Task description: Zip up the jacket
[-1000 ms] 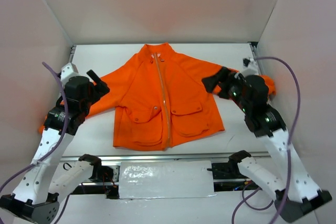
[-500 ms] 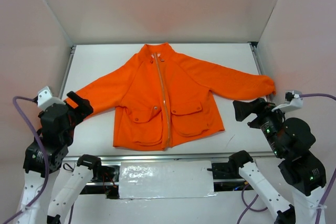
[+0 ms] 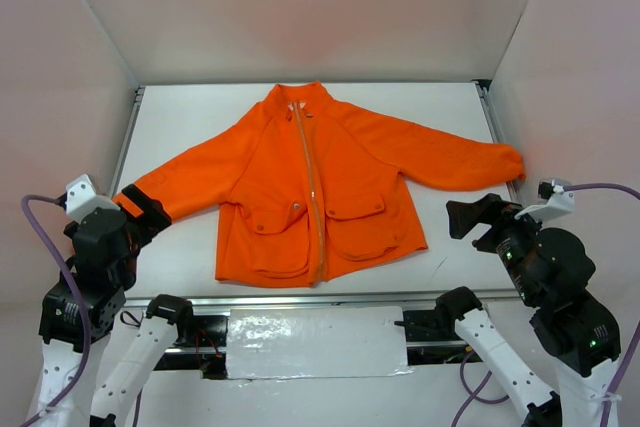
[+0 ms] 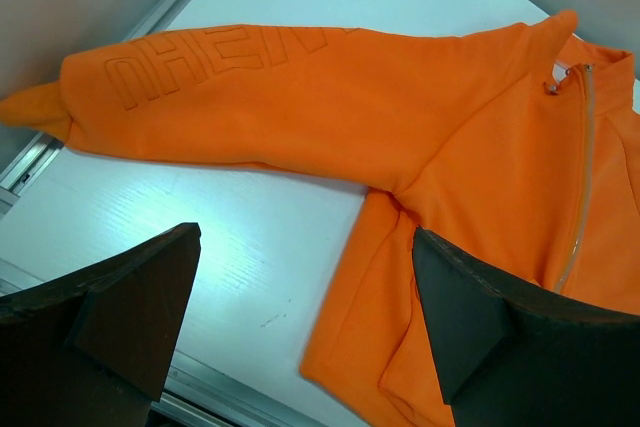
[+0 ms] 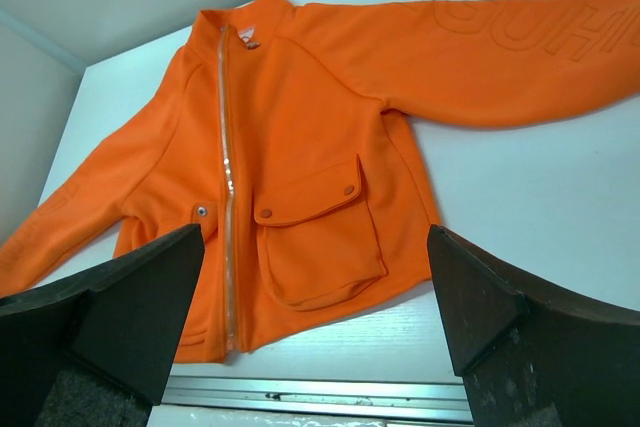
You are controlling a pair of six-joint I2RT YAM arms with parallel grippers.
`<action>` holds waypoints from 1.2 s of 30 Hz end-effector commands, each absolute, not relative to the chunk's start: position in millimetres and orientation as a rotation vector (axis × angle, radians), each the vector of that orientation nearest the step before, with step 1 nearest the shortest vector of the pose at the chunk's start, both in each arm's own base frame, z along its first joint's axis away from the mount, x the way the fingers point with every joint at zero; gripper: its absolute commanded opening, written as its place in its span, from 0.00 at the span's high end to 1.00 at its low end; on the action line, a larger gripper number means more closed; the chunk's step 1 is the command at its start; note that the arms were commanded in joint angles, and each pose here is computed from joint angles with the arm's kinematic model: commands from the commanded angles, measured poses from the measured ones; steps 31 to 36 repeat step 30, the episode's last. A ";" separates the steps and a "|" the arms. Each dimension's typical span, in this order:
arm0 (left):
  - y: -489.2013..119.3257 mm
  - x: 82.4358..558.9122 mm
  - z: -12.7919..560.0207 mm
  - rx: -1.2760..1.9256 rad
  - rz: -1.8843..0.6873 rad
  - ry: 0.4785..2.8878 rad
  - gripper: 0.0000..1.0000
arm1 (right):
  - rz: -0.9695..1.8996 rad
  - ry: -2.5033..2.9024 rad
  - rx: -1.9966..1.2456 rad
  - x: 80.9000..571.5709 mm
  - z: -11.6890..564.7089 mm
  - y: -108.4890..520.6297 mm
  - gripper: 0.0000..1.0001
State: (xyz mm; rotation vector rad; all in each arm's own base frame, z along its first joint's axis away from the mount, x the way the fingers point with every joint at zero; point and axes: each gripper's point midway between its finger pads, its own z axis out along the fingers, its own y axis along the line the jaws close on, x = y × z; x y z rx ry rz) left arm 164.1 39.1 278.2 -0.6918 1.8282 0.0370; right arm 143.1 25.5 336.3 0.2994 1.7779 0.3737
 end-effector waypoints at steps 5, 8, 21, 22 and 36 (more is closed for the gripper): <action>39.8 164.7 287.4 -0.671 0.014 1.765 0.01 | 0.368 1.767 0.286 142.6 338.7 24.6 0.00; 38.2 165.3 288.1 -0.664 0.001 1.759 0.01 | 0.363 1.769 0.289 144.0 338.0 24.3 0.00; 37.4 158.9 292.7 -0.660 -0.036 1.716 0.01 | 0.371 1.784 0.295 143.0 325.7 25.6 0.00; 37.5 158.8 292.3 -0.660 -0.037 1.715 0.01 | 0.370 1.783 0.294 143.2 326.0 25.6 0.00; 36.4 159.6 292.2 -0.653 -0.045 1.709 0.01 | 0.374 1.786 0.282 149.5 326.8 29.6 0.00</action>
